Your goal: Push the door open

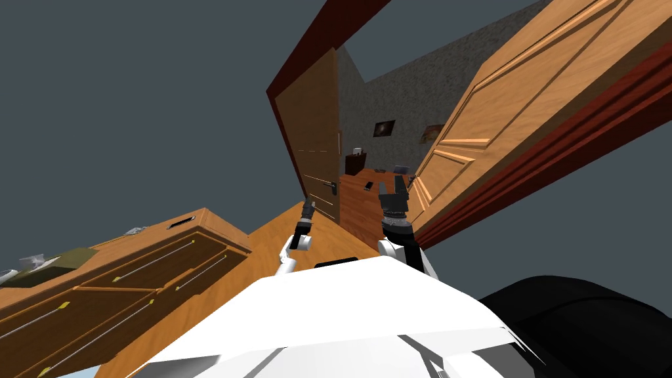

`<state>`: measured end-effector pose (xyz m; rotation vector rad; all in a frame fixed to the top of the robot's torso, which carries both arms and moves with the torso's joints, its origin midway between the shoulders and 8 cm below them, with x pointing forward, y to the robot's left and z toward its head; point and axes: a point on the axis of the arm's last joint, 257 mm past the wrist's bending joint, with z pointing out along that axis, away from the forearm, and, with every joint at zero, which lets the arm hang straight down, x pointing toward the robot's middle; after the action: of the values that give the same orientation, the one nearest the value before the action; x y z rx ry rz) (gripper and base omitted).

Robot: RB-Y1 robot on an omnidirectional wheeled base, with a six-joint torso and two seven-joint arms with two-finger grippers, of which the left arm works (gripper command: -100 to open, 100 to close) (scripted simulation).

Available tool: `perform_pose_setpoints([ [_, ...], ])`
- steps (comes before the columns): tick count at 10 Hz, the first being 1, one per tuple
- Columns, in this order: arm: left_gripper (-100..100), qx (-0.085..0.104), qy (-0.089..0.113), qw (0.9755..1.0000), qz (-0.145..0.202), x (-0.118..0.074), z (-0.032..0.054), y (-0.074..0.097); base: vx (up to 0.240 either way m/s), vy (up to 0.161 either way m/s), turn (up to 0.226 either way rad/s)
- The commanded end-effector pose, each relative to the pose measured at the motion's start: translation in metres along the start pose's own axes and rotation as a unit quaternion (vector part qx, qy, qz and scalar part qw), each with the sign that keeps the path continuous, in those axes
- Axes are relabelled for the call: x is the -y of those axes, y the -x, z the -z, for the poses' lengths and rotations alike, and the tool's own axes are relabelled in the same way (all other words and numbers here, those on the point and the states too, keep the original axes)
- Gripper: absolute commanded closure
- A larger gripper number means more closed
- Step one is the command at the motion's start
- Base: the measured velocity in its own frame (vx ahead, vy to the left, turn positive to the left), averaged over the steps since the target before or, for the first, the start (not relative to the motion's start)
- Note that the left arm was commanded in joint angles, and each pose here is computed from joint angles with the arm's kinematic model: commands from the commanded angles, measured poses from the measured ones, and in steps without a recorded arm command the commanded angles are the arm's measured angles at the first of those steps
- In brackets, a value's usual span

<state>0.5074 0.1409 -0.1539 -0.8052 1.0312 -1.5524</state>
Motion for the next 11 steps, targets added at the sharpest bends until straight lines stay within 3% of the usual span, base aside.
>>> perform_pose_setpoints([
  [1, -100, -0.007, 0.011, 0.9999, 0.005, -0.012, -0.0047, -0.005, 0.069, 0.111, -0.081],
  [11, -100, -0.042, 0.064, 0.9969, 0.021, -0.067, -0.0259, -0.037, 0.06, 0.078, -0.076],
])
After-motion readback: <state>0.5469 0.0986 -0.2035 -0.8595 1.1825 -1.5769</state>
